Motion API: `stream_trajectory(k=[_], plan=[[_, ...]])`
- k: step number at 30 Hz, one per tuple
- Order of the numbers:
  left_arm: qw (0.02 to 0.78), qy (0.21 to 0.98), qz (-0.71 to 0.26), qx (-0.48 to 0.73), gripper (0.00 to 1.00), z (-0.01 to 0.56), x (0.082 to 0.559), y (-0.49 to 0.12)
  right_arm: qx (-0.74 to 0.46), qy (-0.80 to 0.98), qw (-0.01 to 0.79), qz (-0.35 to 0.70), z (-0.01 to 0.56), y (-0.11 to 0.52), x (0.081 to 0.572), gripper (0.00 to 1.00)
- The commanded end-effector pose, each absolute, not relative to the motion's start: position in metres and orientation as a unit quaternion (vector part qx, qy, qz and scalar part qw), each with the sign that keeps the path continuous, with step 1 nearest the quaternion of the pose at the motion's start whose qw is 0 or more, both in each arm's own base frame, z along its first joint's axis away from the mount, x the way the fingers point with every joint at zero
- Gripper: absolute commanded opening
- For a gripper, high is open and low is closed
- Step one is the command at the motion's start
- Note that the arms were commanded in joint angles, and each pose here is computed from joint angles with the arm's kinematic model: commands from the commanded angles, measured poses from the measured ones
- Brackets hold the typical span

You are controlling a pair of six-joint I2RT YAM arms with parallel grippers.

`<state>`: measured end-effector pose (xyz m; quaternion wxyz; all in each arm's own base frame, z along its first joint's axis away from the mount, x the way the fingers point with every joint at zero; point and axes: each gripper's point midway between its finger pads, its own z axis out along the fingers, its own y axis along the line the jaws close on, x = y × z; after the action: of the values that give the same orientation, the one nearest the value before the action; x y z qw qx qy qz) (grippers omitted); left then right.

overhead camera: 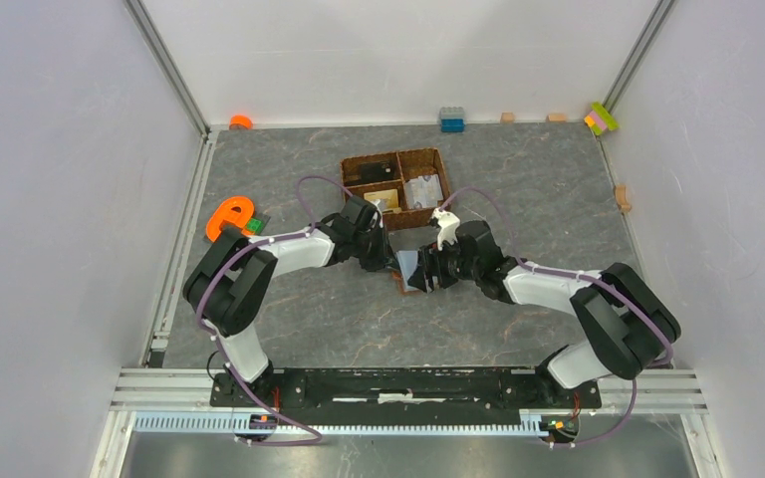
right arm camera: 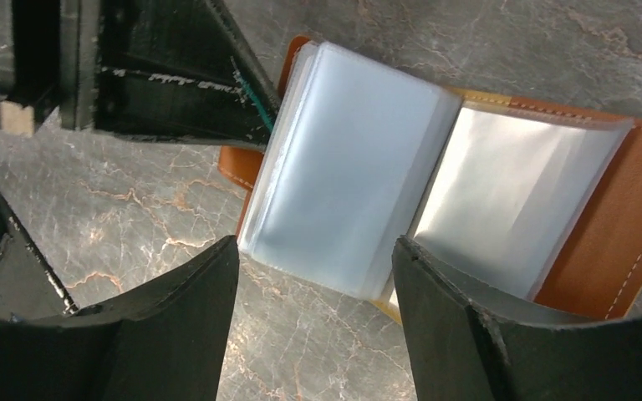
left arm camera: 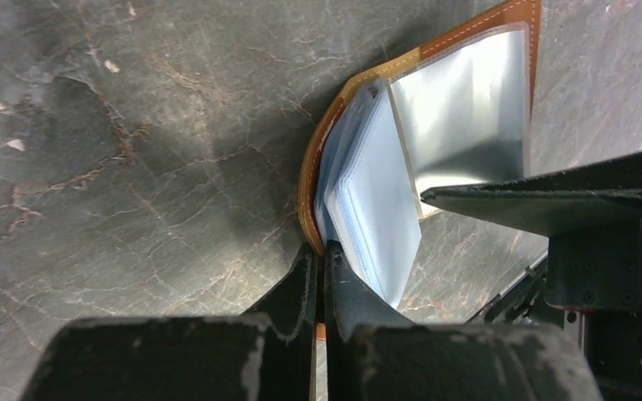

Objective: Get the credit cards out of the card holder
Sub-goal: Pick up the card holder from the center of the board.

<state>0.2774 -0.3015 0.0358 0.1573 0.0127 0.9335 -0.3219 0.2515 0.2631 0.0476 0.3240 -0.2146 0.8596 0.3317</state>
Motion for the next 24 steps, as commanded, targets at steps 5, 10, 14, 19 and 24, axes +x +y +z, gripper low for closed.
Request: stream_trajectory(k=[5,10,14,19,24], plan=[[0.173,0.907,-0.381,0.052,0.03,0.065,0.275,-0.318,-0.217,0.861,0.350,0.298,0.053,0.263,0.271,0.70],[0.177,0.900,-0.394,0.056,0.03,0.072,0.273,-0.320,-0.219,0.865,0.353,0.282,0.052,0.260,0.273,0.71],[0.177,0.900,-0.394,0.056,0.03,0.073,0.273,-0.320,-0.227,0.865,0.349,0.281,0.051,0.264,0.269,0.72],[0.177,0.899,-0.396,0.057,0.03,0.074,0.272,-0.320,-0.241,0.870,0.347,0.254,0.048,0.266,0.269,0.74],[0.180,0.899,-0.396,0.057,0.03,0.077,0.272,-0.320,-0.235,0.884,0.345,0.210,0.041,0.257,0.278,0.65]])
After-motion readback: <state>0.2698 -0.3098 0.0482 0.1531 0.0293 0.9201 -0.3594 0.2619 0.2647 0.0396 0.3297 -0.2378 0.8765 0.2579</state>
